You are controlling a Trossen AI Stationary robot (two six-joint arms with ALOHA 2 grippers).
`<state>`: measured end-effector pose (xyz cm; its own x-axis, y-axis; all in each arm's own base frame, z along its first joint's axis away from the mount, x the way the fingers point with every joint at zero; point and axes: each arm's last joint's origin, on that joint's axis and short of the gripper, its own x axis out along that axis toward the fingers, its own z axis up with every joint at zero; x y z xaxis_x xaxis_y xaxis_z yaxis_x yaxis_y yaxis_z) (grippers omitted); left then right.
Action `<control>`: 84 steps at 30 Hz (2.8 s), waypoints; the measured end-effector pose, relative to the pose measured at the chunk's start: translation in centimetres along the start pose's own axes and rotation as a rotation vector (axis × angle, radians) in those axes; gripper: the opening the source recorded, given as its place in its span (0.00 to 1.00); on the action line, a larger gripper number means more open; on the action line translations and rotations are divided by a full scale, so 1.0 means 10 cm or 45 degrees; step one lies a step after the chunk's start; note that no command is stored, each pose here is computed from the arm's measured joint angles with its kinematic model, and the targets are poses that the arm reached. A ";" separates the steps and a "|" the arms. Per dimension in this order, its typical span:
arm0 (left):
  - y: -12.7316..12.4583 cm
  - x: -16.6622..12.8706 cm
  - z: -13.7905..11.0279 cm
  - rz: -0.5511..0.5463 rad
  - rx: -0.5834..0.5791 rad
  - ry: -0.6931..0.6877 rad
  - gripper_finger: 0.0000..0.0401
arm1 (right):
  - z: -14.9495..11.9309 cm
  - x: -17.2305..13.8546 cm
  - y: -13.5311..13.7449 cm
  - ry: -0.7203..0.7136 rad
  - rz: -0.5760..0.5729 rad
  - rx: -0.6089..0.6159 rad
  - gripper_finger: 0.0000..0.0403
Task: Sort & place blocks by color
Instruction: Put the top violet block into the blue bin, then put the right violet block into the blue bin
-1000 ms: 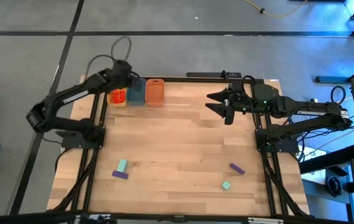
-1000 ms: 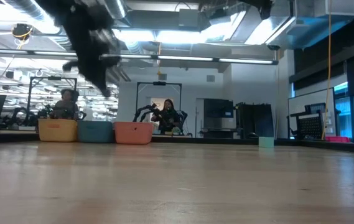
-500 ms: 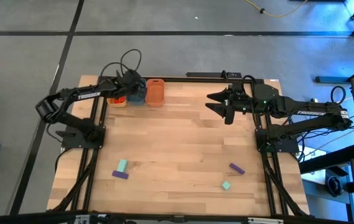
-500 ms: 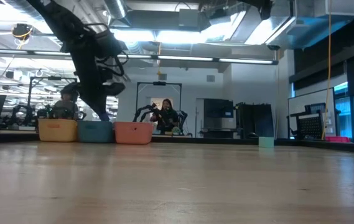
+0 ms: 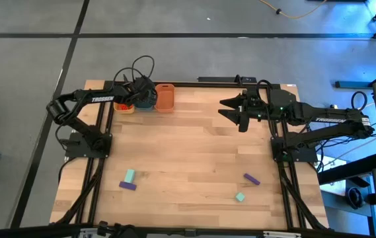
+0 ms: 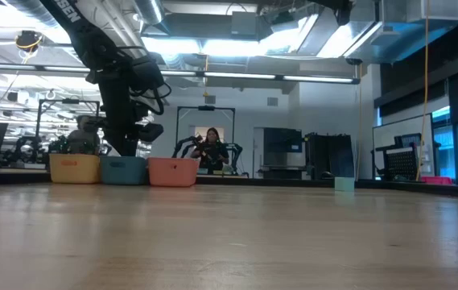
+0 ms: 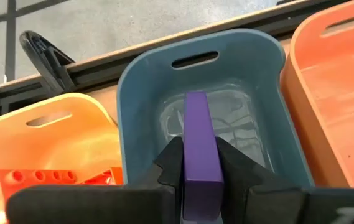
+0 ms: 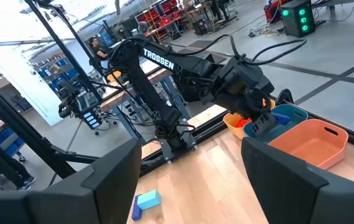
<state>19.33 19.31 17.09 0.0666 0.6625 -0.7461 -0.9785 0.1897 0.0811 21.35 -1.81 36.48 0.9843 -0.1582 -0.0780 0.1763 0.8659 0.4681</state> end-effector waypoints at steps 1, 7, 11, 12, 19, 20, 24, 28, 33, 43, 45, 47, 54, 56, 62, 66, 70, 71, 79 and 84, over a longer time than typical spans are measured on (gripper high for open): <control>0.00 0.00 0.00 0.008 -0.001 -0.008 0.15 | 0.00 0.00 0.00 0.000 0.000 -0.002 0.69; 0.02 0.00 0.01 0.055 -0.004 -0.029 0.20 | 0.00 0.00 0.00 0.000 -0.001 -0.004 0.69; 0.02 0.00 0.01 0.052 -0.006 -0.030 0.21 | 0.00 0.00 0.00 -0.001 -0.001 -0.005 0.69; 0.02 0.00 0.02 0.050 -0.007 -0.032 0.21 | 0.00 0.00 0.00 0.000 -0.001 -0.006 0.69; 0.06 0.04 0.06 -0.041 -0.046 0.012 0.23 | 0.00 0.00 0.00 0.000 -0.001 -0.008 0.69; 0.06 0.03 0.08 -0.063 -0.052 0.015 0.23 | 0.00 0.00 0.00 0.000 -0.001 -0.009 0.69; 0.07 -0.14 0.25 -0.168 -0.105 -0.058 0.23 | 0.00 0.00 0.00 0.000 -0.001 -0.015 0.69; 0.11 -0.47 0.47 -0.356 -0.114 -0.220 0.24 | 0.00 0.00 0.00 0.000 -0.002 -0.042 0.69; 0.13 -1.10 0.61 -0.860 0.014 -0.483 0.23 | 0.00 0.00 0.00 0.000 -0.002 -0.071 0.69; 0.07 -2.30 0.19 -1.604 0.323 -0.733 0.22 | 0.00 0.00 0.00 0.000 -0.002 -0.106 0.69; 0.06 -2.45 0.10 -1.685 0.357 -0.764 0.22 | 0.00 0.00 0.00 0.000 -0.002 -0.108 0.69; 0.04 -2.57 0.02 -1.723 0.357 -0.787 0.22 | 0.00 0.00 0.00 0.000 -0.002 -0.108 0.69; -0.07 -2.74 -0.13 -1.688 0.391 -0.892 0.22 | 0.00 0.00 0.00 0.001 -0.002 -0.113 0.69; -0.08 -2.76 -0.13 -1.680 0.369 -0.919 0.22 | 0.00 0.00 0.00 0.001 -0.002 -0.113 0.69; -0.07 -2.79 -0.10 -1.703 0.333 -0.961 0.22 | 0.00 0.00 0.00 0.001 -0.002 -0.110 0.69; -0.06 -2.80 -0.10 -1.706 0.329 -0.965 0.22 | 0.00 0.00 0.00 0.001 -0.002 -0.110 0.69; -0.06 -2.80 -0.10 -1.707 0.329 -0.964 0.22 | 0.00 0.00 0.00 0.001 -0.002 -0.109 0.69; -0.06 -2.80 -0.10 -1.707 0.330 -0.964 0.22 | 0.00 0.00 0.00 0.001 -0.002 -0.109 0.69; -0.06 -2.80 -0.10 -1.711 0.322 -0.957 0.22 | -0.06 0.00 0.01 0.134 0.125 -0.053 0.69; -0.06 -2.80 -0.10 -1.709 0.320 -0.956 0.22 | -0.32 -0.06 -0.04 0.531 0.082 0.170 0.69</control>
<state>17.88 -0.07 37.22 0.9877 0.0967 0.1232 -0.0725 0.9795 -0.1880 20.67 -0.50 33.55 0.9164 0.1233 -0.3808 0.1387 0.7945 0.5912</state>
